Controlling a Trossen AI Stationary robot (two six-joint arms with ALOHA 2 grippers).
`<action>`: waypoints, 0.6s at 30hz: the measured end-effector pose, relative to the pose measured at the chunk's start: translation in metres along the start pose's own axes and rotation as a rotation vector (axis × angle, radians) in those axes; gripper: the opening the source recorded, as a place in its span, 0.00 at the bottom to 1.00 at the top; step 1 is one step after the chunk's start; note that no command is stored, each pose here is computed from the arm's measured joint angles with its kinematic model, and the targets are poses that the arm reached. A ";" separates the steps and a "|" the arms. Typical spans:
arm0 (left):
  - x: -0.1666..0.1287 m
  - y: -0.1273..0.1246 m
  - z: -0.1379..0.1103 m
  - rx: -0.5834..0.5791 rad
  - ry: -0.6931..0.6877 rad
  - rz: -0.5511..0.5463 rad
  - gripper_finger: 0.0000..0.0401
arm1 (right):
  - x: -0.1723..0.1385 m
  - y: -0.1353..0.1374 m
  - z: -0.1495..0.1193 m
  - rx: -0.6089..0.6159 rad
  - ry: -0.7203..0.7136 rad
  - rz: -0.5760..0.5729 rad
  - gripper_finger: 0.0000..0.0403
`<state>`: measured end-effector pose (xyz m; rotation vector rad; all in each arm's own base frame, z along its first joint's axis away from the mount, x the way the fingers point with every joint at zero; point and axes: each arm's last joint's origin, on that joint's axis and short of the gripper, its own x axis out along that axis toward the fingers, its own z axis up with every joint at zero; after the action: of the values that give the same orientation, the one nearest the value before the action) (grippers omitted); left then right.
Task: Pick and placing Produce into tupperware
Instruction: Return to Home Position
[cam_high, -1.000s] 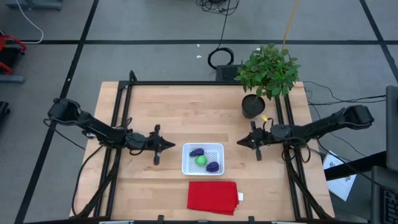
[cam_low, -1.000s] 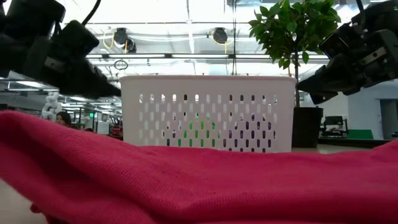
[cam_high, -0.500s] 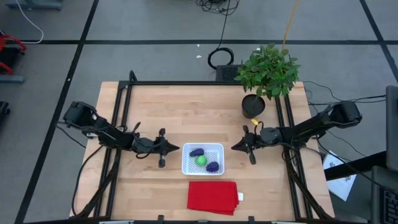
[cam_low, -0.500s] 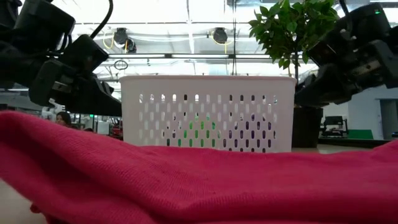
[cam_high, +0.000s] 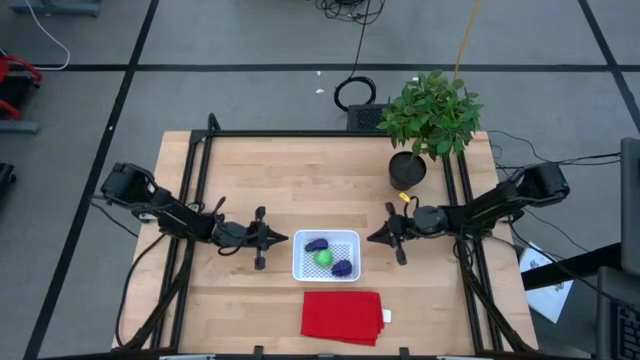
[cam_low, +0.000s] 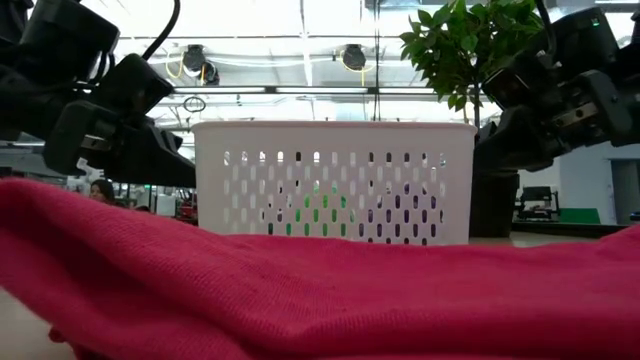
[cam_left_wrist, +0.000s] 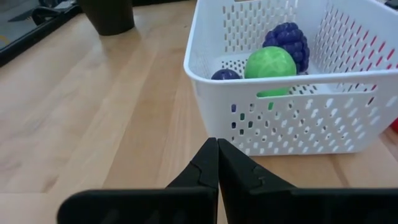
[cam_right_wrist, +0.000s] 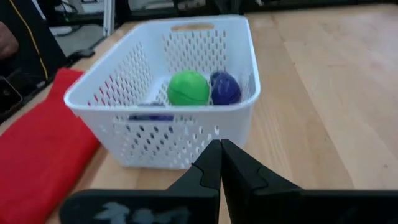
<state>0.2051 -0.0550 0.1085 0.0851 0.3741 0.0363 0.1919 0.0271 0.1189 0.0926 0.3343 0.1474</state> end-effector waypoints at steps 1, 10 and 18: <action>0.000 0.000 0.000 0.004 0.003 0.000 0.00 | 0.001 0.000 0.001 -0.004 -0.013 0.001 0.00; 0.000 0.000 -0.002 0.012 0.022 0.013 0.01 | 0.015 0.000 0.005 -0.018 -0.018 0.020 0.00; 0.000 0.001 -0.003 0.007 0.034 0.032 0.00 | 0.027 -0.001 0.005 -0.019 0.008 0.019 0.00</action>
<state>0.2035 -0.0541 0.1055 0.0973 0.4073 0.0679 0.2188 0.0302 0.1152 0.0768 0.3401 0.1701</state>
